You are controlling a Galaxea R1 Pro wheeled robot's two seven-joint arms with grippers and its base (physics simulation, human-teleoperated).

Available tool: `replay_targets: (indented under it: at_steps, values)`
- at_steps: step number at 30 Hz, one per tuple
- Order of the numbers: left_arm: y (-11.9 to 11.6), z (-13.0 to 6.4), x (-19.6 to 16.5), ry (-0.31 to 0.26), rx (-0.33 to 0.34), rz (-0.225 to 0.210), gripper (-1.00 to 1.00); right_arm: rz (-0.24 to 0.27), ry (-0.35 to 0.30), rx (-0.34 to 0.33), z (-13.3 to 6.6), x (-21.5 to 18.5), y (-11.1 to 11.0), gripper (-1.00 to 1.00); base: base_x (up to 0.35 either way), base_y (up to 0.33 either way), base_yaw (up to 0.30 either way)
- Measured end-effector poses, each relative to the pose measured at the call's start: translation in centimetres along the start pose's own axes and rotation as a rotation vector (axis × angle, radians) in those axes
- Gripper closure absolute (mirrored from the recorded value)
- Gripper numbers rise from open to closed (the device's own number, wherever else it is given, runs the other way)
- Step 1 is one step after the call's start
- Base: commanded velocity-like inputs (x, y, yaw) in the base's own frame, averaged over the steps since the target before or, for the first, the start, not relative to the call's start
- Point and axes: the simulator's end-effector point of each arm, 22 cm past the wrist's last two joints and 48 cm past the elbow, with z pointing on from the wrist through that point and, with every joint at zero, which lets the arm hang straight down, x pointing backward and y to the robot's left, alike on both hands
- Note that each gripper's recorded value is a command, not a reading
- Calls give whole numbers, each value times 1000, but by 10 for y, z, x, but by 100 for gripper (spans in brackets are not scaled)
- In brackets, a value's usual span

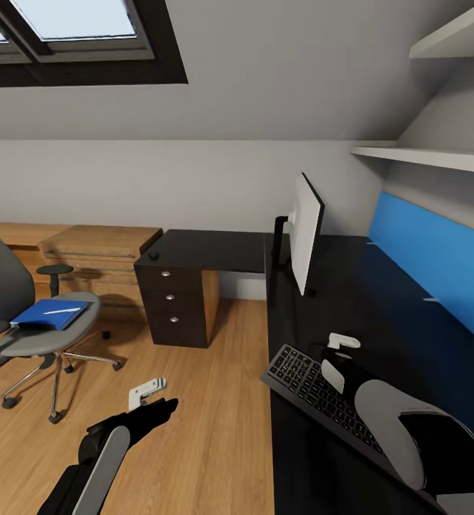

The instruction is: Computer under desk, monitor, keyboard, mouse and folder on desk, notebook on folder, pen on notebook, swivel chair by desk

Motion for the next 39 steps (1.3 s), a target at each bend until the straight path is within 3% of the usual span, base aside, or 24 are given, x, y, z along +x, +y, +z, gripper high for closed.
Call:
replay_targets:
  at_steps: [19, 39]
  values:
    - [0, 0, 0, 0, 0, 0, -100, -12, 41, -3, 0, 9, 1, -100, -29, 25, 0]
    - [0, 0, 0, 0, 1, -1, -100, -22, 41, -3, 0, 9, 1, -100, -92, 49, 0]
